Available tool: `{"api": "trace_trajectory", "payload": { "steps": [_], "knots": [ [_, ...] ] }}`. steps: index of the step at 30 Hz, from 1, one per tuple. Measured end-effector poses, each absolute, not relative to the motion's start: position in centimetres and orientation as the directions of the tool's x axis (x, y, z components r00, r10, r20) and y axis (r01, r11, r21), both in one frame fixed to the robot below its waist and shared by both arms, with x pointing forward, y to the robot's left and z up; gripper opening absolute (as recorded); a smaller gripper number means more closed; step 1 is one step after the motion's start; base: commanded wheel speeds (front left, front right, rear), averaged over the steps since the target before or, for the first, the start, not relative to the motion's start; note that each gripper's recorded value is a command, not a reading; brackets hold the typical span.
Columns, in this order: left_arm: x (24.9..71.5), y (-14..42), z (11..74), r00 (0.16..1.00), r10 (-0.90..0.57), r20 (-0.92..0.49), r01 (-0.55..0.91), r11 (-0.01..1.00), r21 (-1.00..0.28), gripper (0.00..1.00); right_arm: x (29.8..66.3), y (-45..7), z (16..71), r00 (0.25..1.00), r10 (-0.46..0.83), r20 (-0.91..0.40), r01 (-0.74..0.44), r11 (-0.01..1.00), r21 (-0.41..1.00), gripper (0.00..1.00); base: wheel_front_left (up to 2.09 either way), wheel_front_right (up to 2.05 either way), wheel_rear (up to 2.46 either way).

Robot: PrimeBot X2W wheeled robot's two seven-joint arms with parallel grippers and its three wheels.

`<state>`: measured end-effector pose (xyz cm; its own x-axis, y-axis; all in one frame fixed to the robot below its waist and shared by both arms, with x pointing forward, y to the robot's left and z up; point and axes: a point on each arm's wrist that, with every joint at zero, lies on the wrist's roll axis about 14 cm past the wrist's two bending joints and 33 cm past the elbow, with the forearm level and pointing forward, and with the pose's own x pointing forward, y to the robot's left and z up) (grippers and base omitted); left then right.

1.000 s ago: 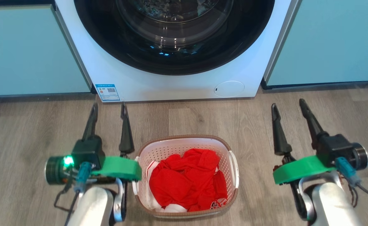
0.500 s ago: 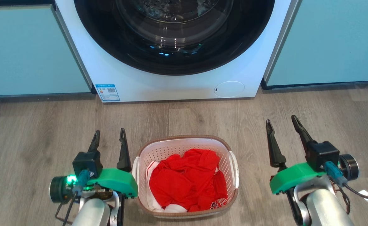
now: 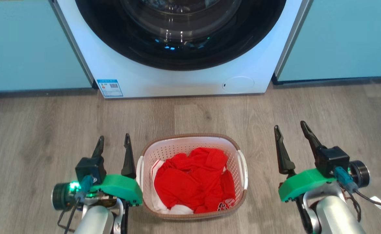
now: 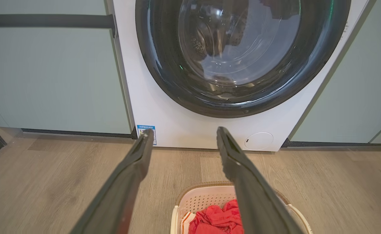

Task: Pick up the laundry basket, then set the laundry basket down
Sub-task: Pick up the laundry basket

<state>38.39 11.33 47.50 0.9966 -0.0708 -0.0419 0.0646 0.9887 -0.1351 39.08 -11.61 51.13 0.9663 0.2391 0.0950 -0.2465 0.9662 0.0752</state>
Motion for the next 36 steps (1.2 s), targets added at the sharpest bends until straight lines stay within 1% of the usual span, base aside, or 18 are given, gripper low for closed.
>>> {"api": "trace_trajectory", "payload": {
  "steps": [7,9,11,12,17,20,25,28,31,36],
  "knots": [
    [38.9,11.2,42.7,0.978,-0.088,-0.188,0.061,0.988,-0.145,1.0,40.9,-11.0,48.1,0.965,0.262,0.006,-0.261,0.962,0.076,1.0,0.0,0.0,0.0],
    [39.2,11.0,42.1,0.973,-0.099,-0.207,0.07,0.987,-0.143,1.0,41.3,-10.8,47.6,0.963,0.268,-0.01,-0.266,0.961,0.076,1.0,0.0,0.0,0.0],
    [39.8,10.8,40.7,0.963,-0.109,-0.246,0.076,0.987,-0.141,1.0,42.0,-10.6,46.1,0.96,0.276,-0.051,-0.272,0.959,0.077,1.0,0.0,0.0,0.0],
    [40.3,10.7,39.1,0.949,-0.116,-0.293,0.075,0.986,-0.146,1.0,42.8,-10.6,44.5,0.956,0.276,-0.097,-0.269,0.96,0.081,1.0,0.0,0.0,0.0],
    [41.6,10.9,34.9,0.907,-0.122,-0.404,0.07,0.987,-0.142,1.0,44.7,-10.3,40.6,0.937,0.29,-0.197,-0.275,0.956,0.099,1.0,0.0,0.0,0.0],
    [42.5,10.9,32.7,0.882,-0.123,-0.455,0.076,0.99,-0.121,1.0,45.5,-9.4,38.0,0.912,0.315,-0.261,-0.294,0.948,0.119,1.0,0.0,0.0,0.0],
    [44.0,10.5,29.2,0.837,-0.144,-0.528,0.091,0.988,-0.125,1.0,46.3,-9.2,33.0,0.861,0.328,-0.388,-0.298,0.945,0.136,1.0,0.0,0.0,0.0],
    [43.6,10.0,26.3,0.781,-0.18,-0.598,0.129,0.983,-0.127,1.0,46.6,-9.3,30.1,0.827,0.327,-0.457,-0.29,0.945,0.151,1.0,0.0,0.0,0.0],
    [42.7,10.0,23.5,0.72,-0.186,-0.669,0.145,0.983,-0.117,1.0,46.8,-9.2,27.7,0.79,0.334,-0.514,-0.295,0.942,0.158,1.0,0.0,0.0,0.0],
    [42.3,10.1,20.3,0.648,-0.199,-0.735,0.186,0.977,-0.1,1.0,46.8,-9.1,24.1,0.729,0.341,-0.594,-0.302,0.938,0.169,1.0,0.0,0.0,0.0]
  ]
}}
